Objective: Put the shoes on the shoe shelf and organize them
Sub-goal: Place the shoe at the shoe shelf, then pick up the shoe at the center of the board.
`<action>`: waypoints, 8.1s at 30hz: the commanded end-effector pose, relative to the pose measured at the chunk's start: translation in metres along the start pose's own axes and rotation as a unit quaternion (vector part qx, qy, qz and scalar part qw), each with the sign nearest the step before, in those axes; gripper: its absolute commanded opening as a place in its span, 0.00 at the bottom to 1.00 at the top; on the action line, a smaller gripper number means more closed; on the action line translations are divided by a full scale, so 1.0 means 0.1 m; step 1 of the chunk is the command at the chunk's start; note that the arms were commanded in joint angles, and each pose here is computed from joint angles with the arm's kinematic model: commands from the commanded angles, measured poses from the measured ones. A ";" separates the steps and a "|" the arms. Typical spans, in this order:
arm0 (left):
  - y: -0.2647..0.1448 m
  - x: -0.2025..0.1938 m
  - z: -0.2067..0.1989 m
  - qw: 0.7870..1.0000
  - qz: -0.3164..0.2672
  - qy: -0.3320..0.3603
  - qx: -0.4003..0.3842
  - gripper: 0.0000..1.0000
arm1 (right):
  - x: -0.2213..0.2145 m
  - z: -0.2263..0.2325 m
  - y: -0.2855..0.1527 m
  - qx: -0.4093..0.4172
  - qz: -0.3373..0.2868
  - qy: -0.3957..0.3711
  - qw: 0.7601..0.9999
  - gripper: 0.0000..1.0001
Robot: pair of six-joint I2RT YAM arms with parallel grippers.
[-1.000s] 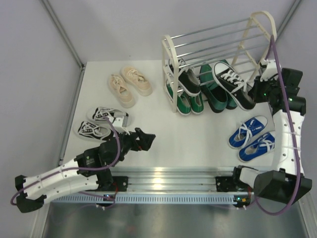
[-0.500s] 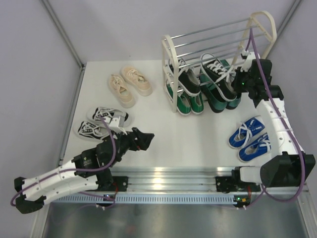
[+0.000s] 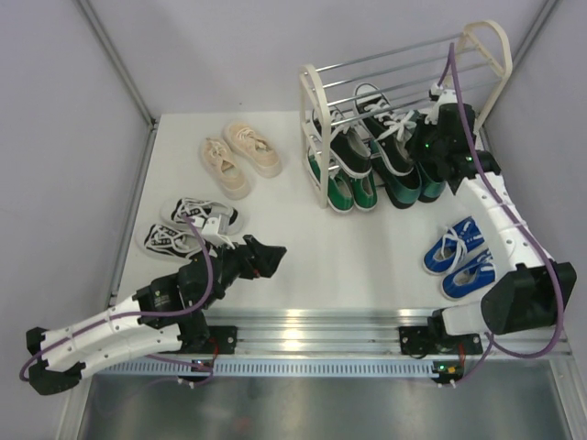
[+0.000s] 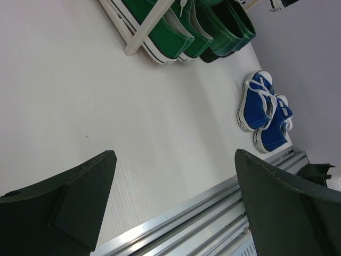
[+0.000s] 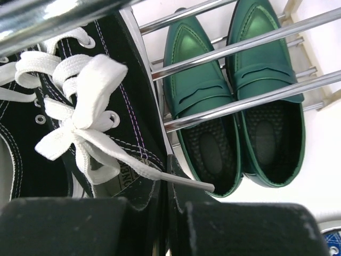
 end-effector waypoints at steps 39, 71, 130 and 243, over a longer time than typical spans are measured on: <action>-0.05 0.02 -0.09 0.999 0.004 -0.036 -0.027 0.98 | 0.51 0.68 0.14 0.052 -0.112 0.039 0.992 0.22; -0.14 0.07 -0.09 0.999 -0.004 -0.013 -0.048 0.98 | -0.14 0.30 -0.20 0.216 -0.007 -0.260 0.941 0.61; 0.01 0.49 0.78 0.943 -0.050 -0.067 0.323 0.97 | -1.49 0.01 -1.33 0.325 0.041 -0.317 0.890 0.90; 0.60 0.17 -2.31 0.944 0.078 0.141 -0.287 0.00 | -1.18 0.33 -1.33 0.283 0.216 0.179 0.917 0.99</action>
Point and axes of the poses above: each gripper's point midway between its finger pads, its own y axis out along the fingers, its own z axis along the line the jaws close on, x = y × z, the point moved 3 cm from there along -y, back along the fingers, and after that the axes turned 11 degrees about y, right-handed, at the moved point
